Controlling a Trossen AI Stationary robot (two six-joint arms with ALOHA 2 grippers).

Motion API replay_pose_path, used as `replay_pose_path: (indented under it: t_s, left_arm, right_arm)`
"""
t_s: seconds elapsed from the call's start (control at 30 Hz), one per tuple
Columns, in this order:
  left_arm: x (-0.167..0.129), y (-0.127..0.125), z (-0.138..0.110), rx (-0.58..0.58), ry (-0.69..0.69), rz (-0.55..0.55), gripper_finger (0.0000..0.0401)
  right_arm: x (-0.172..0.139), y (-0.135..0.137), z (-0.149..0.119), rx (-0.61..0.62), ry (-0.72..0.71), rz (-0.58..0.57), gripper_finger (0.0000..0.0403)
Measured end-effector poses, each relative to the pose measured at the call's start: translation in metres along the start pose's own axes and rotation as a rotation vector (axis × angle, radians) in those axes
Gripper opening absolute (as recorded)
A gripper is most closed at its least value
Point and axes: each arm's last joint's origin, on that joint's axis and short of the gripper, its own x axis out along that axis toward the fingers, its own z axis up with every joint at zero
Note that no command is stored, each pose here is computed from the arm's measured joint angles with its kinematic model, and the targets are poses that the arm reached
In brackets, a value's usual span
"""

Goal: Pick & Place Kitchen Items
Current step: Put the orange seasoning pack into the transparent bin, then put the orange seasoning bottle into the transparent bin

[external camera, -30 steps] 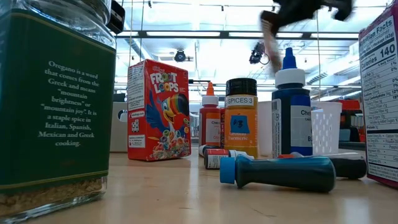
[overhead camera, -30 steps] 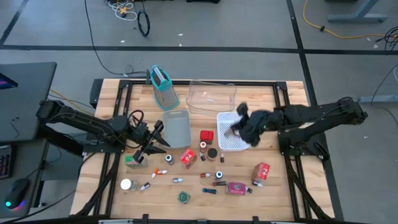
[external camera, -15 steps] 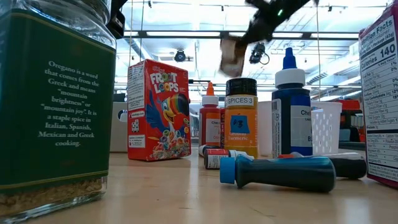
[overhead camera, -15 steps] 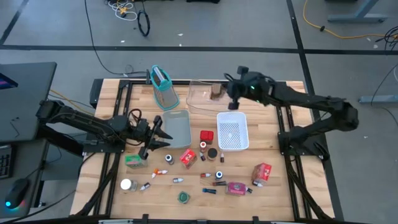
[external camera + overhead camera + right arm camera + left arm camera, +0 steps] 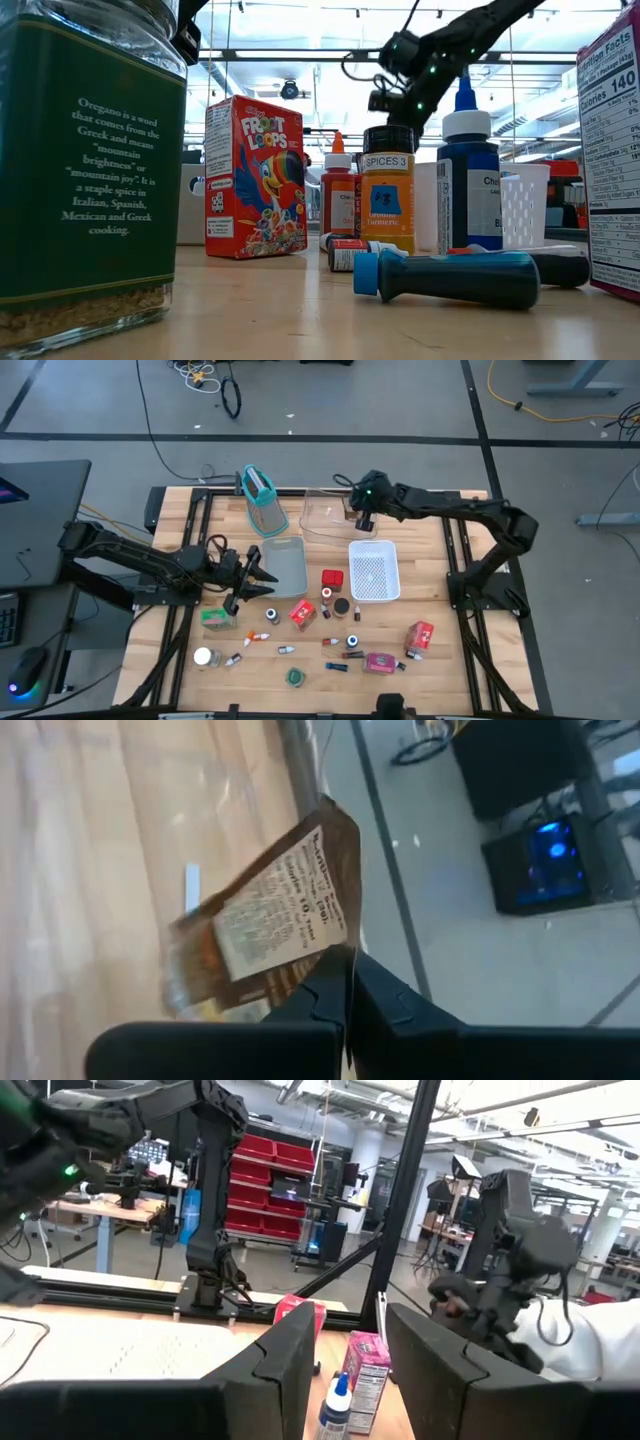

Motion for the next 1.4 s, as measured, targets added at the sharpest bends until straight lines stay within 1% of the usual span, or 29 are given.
replay_pose_path:
  t_s: [0.07, 0.17, 0.27, 0.33, 0.47, 0.6, 0.8, 0.9, 1.0, 1.1, 1.27, 1.33, 1.4]
  left_arm:
    - [0.0, 0.0, 0.0, 0.0, 0.001, 0.0, 0.0134]
    - [0.0, 0.0, 0.0, 0.0, 0.001, 0.0, 0.0134]
    - [0.0, 0.0, 0.0, 0.0, 0.0, 0.0, 0.0134]
    - [0.0, 0.0, 0.0, 0.0, 0.0, 0.0, 0.0134]
    - [0.0, 0.0, 0.0, 0.0, 0.0, 0.0, 0.0134]
    - [0.0, 0.0, 0.0, 0.0, 0.001, 0.0, 0.0134]
    - [0.0, 0.0, 0.0, 0.0, 0.001, 0.0, 0.0134]
    - [0.0, 0.0, 0.0, 0.0, 0.001, 0.0, 0.0134]
    - [0.0, 0.0, 0.0, 0.0, 0.001, 0.0, 0.0134]
    - [0.0, 0.0, 0.0, 0.0, 0.001, 0.0, 0.0134]
    - [0.0, 0.0, 0.0, 0.0, 0.001, 0.0, 0.0134]
    - [0.0, 0.0, 0.0, 0.0, 0.001, 0.0, 0.0134]
    - [0.0, 0.0, 0.0, 0.0, 0.0, 0.0, 0.0134]
  right_arm:
    - [0.004, -0.001, -0.003, 0.001, 0.038, -0.036, 0.0006]
    - [0.004, -0.005, -0.006, 0.003, 0.099, -0.119, 0.0007]
    - [0.004, -0.007, -0.009, -0.003, 0.149, -0.177, 0.0016]
    - [0.003, -0.006, -0.01, -0.009, 0.165, -0.172, 0.0027]
    - [0.004, -0.004, -0.012, -0.013, 0.161, -0.122, 0.0052]
    - [0.004, -0.004, -0.012, 0.01, 0.159, -0.123, 0.0079]
    - [0.003, -0.003, -0.011, 0.006, 0.157, -0.124, 0.0117]
    - [0.001, 0.0, -0.009, -0.007, 0.175, -0.166, 0.0135]
    - [-0.008, 0.003, -0.007, -0.064, 0.211, -0.222, 0.0151]
    - [-0.022, 0.009, -0.005, -0.122, 0.242, -0.242, 0.0164]
    - [-0.054, 0.023, -0.002, -0.12, 0.208, -0.192, 0.0176]
    - [-0.069, 0.03, 0.002, -0.096, 0.169, -0.176, 0.0177]
    - [-0.085, 0.037, 0.005, -0.062, 0.109, -0.121, 0.0178]
